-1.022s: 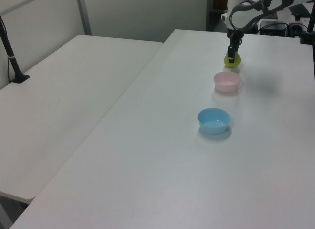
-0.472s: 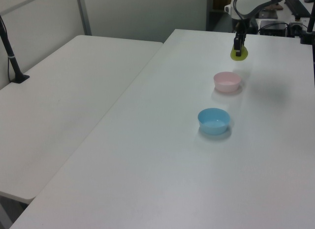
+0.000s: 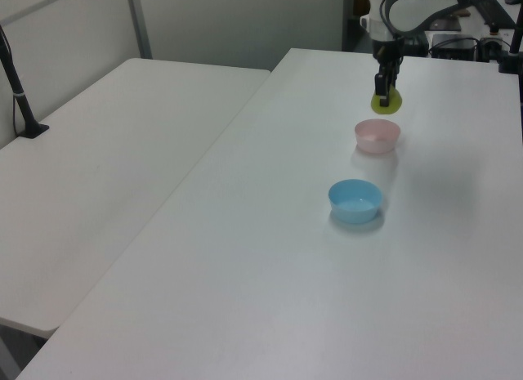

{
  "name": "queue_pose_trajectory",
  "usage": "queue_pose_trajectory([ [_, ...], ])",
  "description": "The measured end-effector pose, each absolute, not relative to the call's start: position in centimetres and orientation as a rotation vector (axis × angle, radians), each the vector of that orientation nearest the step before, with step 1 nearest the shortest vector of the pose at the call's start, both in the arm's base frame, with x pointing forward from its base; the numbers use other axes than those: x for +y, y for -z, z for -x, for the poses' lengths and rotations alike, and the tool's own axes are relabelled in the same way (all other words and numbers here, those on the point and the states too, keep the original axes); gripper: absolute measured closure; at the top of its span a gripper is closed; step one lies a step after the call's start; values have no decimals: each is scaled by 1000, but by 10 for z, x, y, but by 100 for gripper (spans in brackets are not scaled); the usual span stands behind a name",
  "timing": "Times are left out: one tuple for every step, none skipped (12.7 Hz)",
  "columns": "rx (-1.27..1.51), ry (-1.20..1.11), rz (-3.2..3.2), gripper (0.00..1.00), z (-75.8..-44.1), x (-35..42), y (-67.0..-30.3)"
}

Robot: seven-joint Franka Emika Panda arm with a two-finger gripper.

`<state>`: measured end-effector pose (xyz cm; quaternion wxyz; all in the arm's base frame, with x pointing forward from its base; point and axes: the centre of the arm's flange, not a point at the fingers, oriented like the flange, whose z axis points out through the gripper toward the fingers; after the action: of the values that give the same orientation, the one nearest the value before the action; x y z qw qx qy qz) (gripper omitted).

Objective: Place the pear in the bowl
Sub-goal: 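Lift the pear and carry it over the pink bowl, then lower the pear into the pink bowl and open the gripper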

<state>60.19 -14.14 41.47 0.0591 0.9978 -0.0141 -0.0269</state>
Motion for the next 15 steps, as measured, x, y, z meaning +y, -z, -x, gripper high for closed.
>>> queue_pose_trajectory([
  [-46,83,-3021,37,-605,-125,-412],
  [-41,85,-3021,37,-606,-115,-411],
  [-24,93,-3021,37,-607,-105,-408],
  [-14,102,-3022,37,-607,-100,-404],
  [-12,101,-3022,37,-607,-99,-401],
  [-11,95,-3022,37,-609,-100,-396],
  [-9,94,-3023,37,-610,-100,-387],
  [-7,93,-3023,37,-612,-101,-378],
  [-6,88,-3023,37,-614,-102,-370],
  [-5,81,-3023,38,-616,-103,-363],
  [-4,86,-3024,38,-617,-103,-357],
  [-4,91,-3024,38,-618,-103,-353],
  [-4,94,-3024,33,-618,-103,-352],
  [-4,93,-3024,22,-618,-103,-352],
  [-4,92,-3024,7,-618,-103,-353],
])
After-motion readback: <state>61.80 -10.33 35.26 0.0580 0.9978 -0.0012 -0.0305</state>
